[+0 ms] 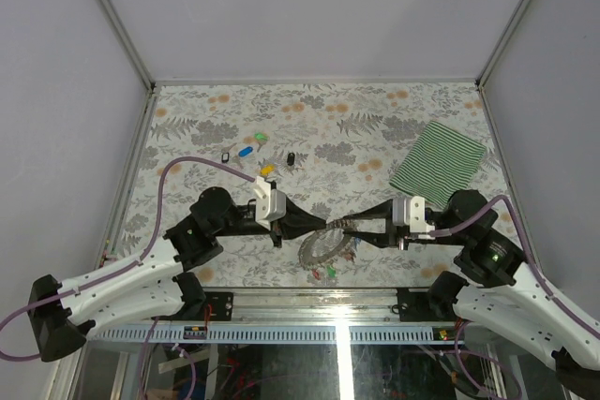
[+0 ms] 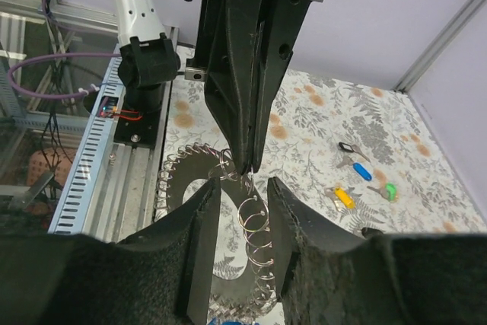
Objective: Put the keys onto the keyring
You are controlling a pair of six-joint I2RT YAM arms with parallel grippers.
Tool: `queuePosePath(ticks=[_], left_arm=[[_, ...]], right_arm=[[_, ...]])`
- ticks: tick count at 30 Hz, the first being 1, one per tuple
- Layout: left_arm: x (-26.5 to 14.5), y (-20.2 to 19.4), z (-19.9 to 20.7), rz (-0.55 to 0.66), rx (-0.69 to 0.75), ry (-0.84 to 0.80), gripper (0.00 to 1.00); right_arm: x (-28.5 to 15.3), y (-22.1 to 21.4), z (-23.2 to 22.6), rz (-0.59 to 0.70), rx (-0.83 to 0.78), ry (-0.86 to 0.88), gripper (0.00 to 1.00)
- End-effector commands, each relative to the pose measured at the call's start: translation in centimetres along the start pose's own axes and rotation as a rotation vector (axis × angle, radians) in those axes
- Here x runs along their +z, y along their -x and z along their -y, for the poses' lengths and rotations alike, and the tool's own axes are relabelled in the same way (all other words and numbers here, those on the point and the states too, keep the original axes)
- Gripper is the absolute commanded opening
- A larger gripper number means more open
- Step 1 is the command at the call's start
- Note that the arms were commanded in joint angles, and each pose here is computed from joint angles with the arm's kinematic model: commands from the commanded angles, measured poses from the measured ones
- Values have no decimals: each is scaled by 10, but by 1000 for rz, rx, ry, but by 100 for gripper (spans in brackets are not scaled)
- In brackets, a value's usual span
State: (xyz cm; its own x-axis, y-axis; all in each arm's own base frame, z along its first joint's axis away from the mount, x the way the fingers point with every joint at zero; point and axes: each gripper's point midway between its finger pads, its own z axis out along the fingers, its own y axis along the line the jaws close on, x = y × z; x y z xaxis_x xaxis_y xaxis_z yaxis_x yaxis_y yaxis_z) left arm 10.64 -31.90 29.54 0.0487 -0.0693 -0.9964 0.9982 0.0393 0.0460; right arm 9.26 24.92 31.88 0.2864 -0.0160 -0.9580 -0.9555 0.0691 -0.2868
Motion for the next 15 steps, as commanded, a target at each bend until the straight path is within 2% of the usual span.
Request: queuePosePath(ticks=[1, 6, 15], left_arm=[[-3, 46, 3, 190, 94, -3, 0], [-5, 49, 1, 207, 103, 12, 0], [-6, 53, -1, 210, 107, 30, 0]], right_arm=[[4, 21, -2, 94, -10, 22, 37], [11, 21, -5, 103, 0, 63, 30], [21, 5, 0, 58, 6, 75, 34]])
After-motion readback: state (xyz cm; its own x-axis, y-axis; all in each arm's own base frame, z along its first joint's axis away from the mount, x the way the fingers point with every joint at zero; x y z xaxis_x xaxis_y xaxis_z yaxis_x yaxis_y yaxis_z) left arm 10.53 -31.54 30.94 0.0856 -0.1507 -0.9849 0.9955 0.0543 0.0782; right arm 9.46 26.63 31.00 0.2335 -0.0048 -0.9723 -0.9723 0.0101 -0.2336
